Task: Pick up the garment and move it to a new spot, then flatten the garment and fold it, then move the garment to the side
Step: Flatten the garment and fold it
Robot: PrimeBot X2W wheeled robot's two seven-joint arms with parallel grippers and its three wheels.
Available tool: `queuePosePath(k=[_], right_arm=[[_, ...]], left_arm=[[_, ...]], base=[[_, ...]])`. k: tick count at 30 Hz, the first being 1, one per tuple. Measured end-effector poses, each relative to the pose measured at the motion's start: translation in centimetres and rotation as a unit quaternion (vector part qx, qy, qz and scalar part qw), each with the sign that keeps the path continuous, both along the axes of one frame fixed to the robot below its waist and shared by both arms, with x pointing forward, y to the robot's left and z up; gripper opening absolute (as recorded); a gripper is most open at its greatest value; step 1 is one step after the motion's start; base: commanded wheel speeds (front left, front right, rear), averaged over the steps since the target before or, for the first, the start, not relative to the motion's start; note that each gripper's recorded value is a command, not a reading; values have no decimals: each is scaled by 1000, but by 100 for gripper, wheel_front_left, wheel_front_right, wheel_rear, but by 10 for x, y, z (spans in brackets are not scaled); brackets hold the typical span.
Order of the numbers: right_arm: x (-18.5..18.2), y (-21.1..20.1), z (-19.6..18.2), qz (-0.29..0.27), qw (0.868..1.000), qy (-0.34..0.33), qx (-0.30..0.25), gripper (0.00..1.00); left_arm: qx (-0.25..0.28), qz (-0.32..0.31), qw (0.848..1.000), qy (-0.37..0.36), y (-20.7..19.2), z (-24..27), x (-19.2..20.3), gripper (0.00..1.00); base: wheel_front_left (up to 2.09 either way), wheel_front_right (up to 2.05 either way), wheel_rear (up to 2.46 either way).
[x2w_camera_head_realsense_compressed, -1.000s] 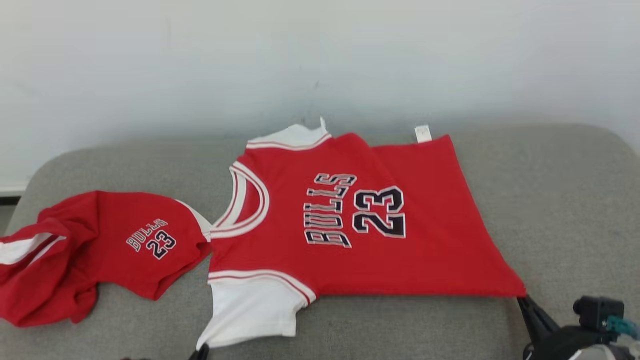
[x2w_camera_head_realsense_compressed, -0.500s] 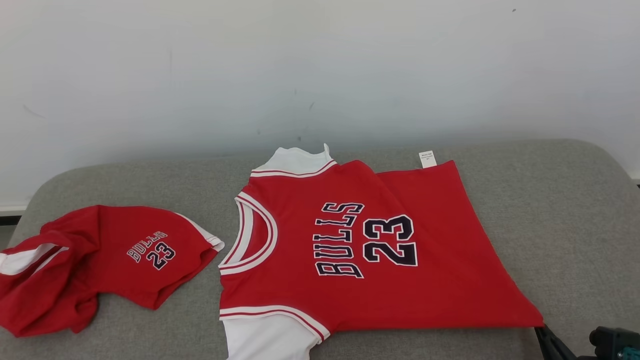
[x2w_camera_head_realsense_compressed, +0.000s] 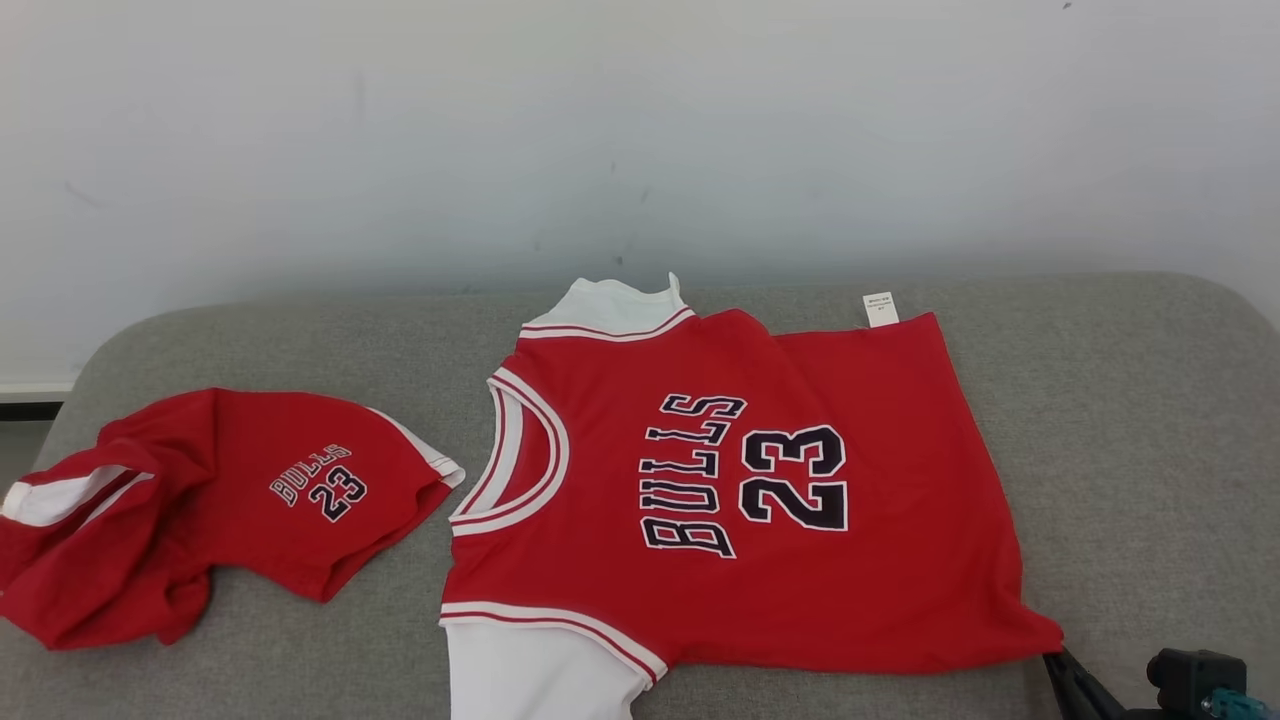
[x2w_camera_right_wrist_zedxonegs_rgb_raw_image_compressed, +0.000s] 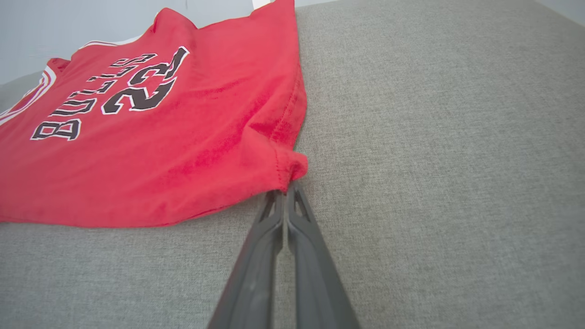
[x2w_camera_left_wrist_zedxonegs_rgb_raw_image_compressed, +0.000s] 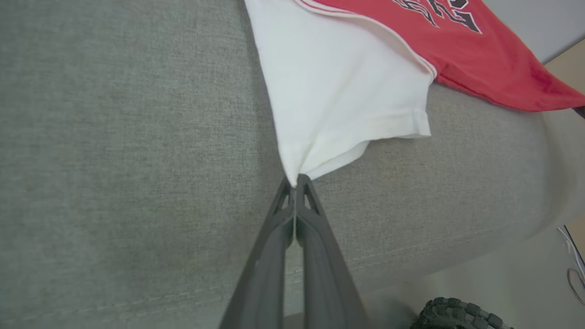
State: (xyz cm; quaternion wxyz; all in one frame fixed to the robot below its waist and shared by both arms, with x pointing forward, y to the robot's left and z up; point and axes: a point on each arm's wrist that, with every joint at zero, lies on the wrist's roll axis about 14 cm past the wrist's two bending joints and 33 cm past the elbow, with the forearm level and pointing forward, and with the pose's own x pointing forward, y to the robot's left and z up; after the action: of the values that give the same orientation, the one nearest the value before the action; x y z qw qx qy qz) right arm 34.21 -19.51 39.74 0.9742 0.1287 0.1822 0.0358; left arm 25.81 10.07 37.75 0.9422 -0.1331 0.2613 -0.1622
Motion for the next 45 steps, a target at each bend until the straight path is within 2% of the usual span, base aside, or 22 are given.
queuePosePath(k=[19, 45], right_arm=[[-14, -1, -30, 15, 995, 85, -41, 0], [-13, -8, -34, 14, 993, 100, -67, 0]], left_arm=[[2, 2, 999, 38, 3, -13, -9, 0], [5, 8, 998, 61, 9, -19, -15, 0]], base=[[0, 0, 0], [0, 0, 0]])
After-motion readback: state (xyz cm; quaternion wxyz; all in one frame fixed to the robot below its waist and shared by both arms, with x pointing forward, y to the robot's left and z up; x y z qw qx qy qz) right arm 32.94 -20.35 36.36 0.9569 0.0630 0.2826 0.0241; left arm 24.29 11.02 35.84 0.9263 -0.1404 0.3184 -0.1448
